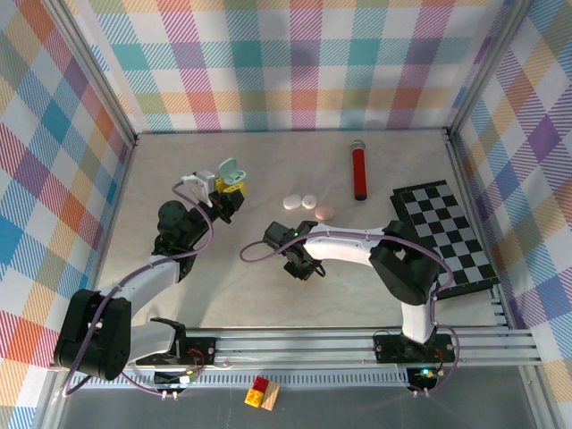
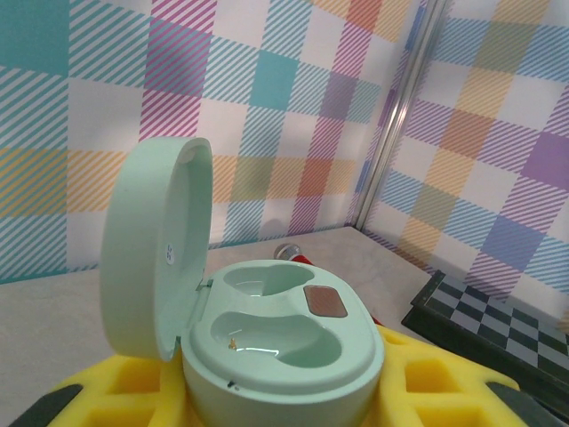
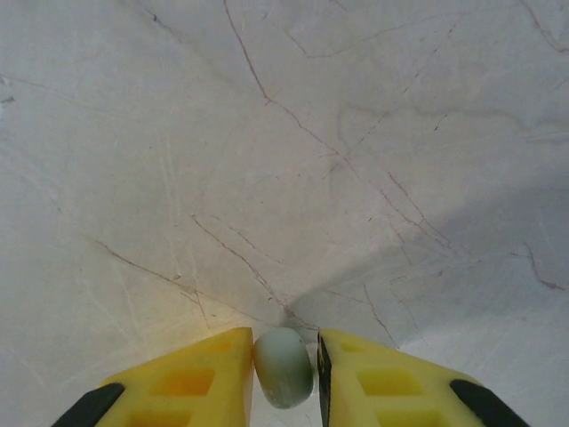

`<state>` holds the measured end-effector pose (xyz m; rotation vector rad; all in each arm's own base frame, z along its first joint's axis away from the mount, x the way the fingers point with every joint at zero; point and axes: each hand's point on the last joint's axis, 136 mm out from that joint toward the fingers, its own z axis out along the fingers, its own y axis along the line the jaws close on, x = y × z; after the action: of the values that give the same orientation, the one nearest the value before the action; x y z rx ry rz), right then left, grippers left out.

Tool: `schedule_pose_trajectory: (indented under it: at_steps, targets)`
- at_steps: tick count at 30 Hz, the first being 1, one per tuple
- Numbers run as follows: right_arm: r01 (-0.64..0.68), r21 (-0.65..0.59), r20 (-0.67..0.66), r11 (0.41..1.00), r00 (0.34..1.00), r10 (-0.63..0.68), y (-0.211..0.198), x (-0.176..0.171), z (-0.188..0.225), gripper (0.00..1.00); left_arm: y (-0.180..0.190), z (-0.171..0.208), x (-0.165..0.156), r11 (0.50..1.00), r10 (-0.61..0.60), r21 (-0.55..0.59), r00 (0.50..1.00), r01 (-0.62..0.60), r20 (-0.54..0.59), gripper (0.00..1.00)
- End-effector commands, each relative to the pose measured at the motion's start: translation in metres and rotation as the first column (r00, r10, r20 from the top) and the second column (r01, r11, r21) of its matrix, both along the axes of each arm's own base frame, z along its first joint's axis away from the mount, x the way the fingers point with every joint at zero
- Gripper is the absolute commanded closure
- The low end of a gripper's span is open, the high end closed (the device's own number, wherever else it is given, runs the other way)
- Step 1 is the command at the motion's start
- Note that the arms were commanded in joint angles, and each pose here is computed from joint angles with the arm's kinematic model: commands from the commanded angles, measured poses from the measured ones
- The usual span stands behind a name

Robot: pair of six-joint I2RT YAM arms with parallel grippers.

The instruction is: Insert the wireless bluetooth earbuds into the charging case

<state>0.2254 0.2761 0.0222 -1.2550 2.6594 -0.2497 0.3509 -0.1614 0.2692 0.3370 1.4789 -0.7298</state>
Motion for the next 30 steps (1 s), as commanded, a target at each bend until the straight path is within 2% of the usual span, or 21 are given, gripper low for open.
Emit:
schedule_pose_trajectory:
  at_steps: [1,7,10,15,23,30]
  targets:
    - [-0.022,-0.05,0.007,0.999,1.0,0.022,-0.003,0.002,-0.001,0.76,0.001,0.011,-0.005,1.0,-0.012,0.003,0.999,0.012,0.039,0.69]
    - [-0.022,-0.046,0.015,0.999,1.0,0.022,-0.001,0.003,0.0,0.78,0.0,0.01,-0.006,1.0,-0.021,0.01,0.999,0.02,0.037,0.69]
    - [-0.026,-0.05,0.012,0.998,1.0,0.027,-0.001,0.003,-0.002,0.72,-0.001,0.01,-0.006,1.0,-0.022,0.011,0.999,0.022,0.036,0.69]
    - [-0.028,-0.065,0.002,0.997,1.0,0.028,-0.003,0.002,-0.005,0.7,-0.001,0.009,-0.007,1.0,-0.024,0.016,0.999,0.023,0.034,0.69]
    - [-0.016,-0.067,0.002,0.998,1.0,0.016,-0.005,0.002,-0.004,0.77,-0.002,0.007,-0.007,0.999,-0.031,0.021,0.999,0.03,0.031,0.69]
    - [0.057,0.029,0.014,0.998,0.998,-0.058,-0.007,0.01,0.013,0.8,-0.005,0.005,-0.009,0.999,-0.044,0.026,0.998,0.043,0.035,0.69]
